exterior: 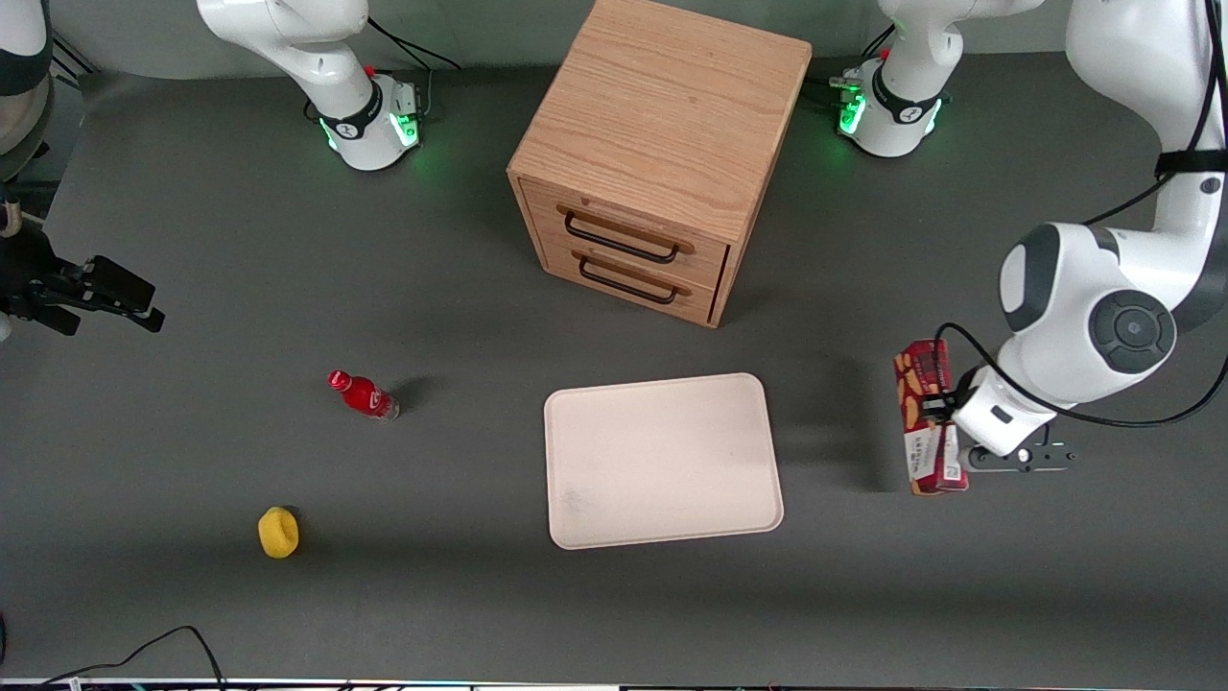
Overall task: Place red cookie box on tray
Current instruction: 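Lift the cookie box and carry it over the cream tray, then lower the box onto the tray and open the left gripper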
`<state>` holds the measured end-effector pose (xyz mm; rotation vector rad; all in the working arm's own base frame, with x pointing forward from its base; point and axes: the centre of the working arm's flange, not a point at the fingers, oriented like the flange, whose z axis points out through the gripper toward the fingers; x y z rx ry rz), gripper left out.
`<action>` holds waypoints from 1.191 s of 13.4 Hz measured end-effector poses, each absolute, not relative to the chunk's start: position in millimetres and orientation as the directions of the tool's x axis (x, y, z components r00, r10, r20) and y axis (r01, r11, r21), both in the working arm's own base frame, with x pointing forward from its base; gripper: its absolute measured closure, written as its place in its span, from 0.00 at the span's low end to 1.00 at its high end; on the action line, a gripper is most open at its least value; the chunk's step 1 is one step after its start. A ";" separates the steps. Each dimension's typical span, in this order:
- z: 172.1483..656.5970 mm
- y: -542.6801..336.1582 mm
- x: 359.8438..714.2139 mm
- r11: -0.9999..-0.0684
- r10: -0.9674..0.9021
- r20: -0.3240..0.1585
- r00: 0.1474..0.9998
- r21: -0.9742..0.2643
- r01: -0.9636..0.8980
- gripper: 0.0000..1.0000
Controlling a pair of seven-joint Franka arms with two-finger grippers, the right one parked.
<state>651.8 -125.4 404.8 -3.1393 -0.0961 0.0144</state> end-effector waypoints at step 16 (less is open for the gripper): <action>267.7 -353.7 648.6 -0.984 0.153 0.004 0.988 -0.092 0.152 0.87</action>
